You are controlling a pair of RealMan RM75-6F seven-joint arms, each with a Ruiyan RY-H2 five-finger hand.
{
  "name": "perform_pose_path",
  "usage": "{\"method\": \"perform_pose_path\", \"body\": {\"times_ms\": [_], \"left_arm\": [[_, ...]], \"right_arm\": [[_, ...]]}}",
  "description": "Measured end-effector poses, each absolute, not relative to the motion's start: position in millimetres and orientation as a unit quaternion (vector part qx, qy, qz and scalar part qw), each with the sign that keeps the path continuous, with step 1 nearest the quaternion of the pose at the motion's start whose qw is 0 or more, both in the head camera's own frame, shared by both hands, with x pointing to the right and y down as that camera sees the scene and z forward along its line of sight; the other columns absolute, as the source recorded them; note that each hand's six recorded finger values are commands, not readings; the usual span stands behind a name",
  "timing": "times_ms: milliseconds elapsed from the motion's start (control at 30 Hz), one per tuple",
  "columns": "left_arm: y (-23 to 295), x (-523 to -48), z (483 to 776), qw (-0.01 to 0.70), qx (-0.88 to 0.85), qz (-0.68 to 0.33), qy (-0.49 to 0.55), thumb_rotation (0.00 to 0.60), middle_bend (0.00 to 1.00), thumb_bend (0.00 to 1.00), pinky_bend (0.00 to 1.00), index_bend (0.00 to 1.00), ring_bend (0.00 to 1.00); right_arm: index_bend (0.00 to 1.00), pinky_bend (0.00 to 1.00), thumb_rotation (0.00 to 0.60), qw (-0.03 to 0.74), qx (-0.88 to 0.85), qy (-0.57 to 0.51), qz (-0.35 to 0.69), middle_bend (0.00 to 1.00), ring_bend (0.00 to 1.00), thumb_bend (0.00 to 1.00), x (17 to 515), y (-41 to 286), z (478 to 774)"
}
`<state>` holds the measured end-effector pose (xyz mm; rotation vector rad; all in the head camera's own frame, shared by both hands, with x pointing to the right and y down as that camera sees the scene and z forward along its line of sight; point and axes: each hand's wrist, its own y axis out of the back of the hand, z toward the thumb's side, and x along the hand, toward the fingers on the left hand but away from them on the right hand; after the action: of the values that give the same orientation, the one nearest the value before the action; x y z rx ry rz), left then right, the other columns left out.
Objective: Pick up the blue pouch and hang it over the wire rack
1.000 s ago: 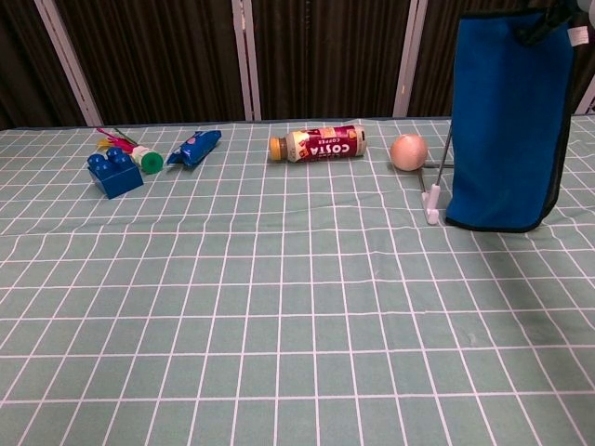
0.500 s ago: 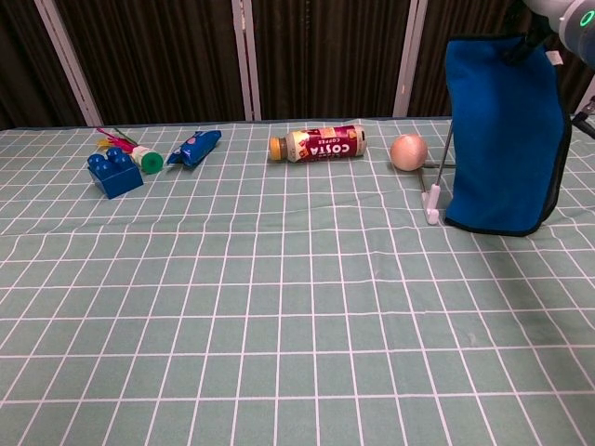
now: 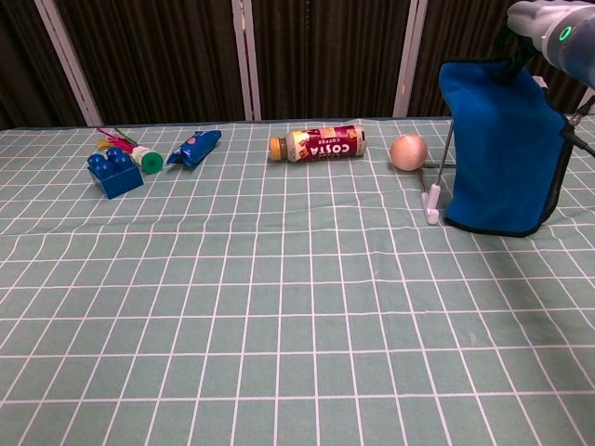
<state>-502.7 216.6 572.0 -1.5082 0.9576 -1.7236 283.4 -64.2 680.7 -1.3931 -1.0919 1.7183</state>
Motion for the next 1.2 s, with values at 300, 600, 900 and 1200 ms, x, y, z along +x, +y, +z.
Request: {"method": "perform_pose_path", "body": {"times_ms": [300, 600, 900, 1200], "left_arm": [[216, -502, 577, 0.322, -0.574, -0.661, 0.361, 0.6, 0.0, 0.0, 0.0, 0.0, 0.0], [216, -498, 571, 0.326, -0.584, -0.648, 0.366, 0.6, 0.0, 0.0, 0.0, 0.0, 0.0], [219, -489, 557, 0.338, -0.602, -0.62, 0.373, 0.6, 0.0, 0.0, 0.0, 0.0, 0.0], [224, -482, 545, 0.35, -0.616, -0.595, 0.38, 0.6, 0.0, 0.0, 0.0, 0.0, 0.0]], "right_arm": [[0.03, 0.0, 0.6, 0.358, -0.518, -0.456, 0.629, 0.0, 0.0, 0.0, 282, -74, 672], [0.03, 0.0, 0.6, 0.372, -0.525, -0.474, 0.601, 0.0, 0.0, 0.0, 284, -70, 653], [0.03, 0.0, 0.6, 0.368, -0.579, -0.474, 0.552, 0.0, 0.0, 0.0, 286, -32, 613], [0.03, 0.0, 0.6, 0.372, -0.605, -0.484, 0.51, 0.0, 0.0, 0.0, 338, 36, 552]]}}
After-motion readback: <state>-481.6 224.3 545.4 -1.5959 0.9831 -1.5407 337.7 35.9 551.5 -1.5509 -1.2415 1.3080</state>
